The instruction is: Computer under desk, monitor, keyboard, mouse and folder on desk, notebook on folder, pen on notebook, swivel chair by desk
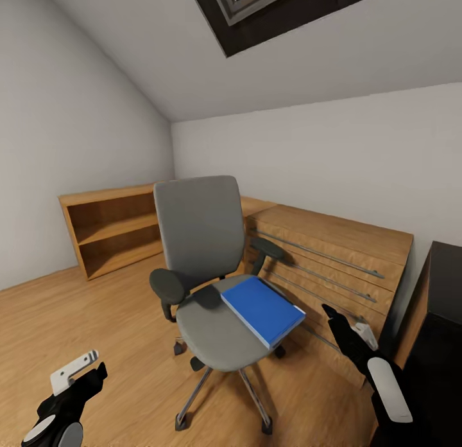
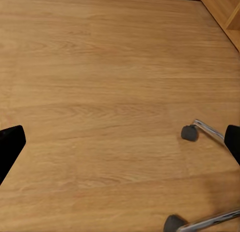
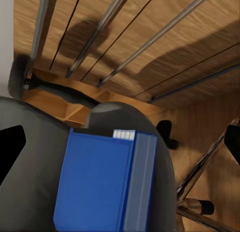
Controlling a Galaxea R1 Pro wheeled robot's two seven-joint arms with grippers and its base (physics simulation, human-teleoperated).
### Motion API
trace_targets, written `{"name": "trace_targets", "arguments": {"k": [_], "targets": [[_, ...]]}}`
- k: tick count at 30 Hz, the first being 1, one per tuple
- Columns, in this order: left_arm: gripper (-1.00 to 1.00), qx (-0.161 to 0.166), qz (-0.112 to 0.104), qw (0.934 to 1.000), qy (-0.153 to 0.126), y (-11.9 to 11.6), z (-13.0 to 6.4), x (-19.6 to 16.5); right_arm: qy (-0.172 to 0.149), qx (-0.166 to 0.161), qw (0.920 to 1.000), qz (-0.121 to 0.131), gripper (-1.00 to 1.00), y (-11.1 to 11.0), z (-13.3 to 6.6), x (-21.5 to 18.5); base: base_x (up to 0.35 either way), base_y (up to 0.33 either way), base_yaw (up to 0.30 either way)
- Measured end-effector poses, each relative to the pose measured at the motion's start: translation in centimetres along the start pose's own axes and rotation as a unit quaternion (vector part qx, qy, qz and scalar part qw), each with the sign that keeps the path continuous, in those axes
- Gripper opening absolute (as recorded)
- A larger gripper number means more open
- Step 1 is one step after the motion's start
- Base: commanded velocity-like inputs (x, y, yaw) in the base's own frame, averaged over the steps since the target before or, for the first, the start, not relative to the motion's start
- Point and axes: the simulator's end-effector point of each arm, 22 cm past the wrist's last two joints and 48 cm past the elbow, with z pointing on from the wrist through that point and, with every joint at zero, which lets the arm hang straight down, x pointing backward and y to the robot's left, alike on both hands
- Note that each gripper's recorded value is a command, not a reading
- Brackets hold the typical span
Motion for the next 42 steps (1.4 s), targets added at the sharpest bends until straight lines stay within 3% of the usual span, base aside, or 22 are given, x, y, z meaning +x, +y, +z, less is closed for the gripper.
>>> {"name": "trace_targets", "arguments": {"k": [7, 11, 27, 42], "targets": [[1.00, 0.000, 0.000, 1.0000, 0.000, 0.4, 0.5, 1.5, 0.011, -0.048, 0.9988, 0.006, 1.00, -0.8, 0.2, 1.3, 0.000, 0.000, 0.000], [1.00, 0.002, 0.001, 1.0000, 0.001, 0.6, 0.7, 2.4, 0.012, -0.058, 0.9982, 0.007, 1.00, -1.3, 0.2, 1.8, 0.000, 0.000, 0.000], [1.00, -0.002, 0.007, 0.9999, 0.011, 1.4, 1.9, 5.5, 0.019, -0.049, 0.9986, 0.009, 1.00, -4.7, 0.7, 3.5, 0.000, 0.000, 0.000], [1.00, 0.000, 0.008, 0.9999, 0.011, 1.3, 1.9, 5.5, 0.021, -0.045, 0.9986, 0.016, 1.00, -4.8, 0.9, 4.5, 0.000, 0.000, 0.000]]}}
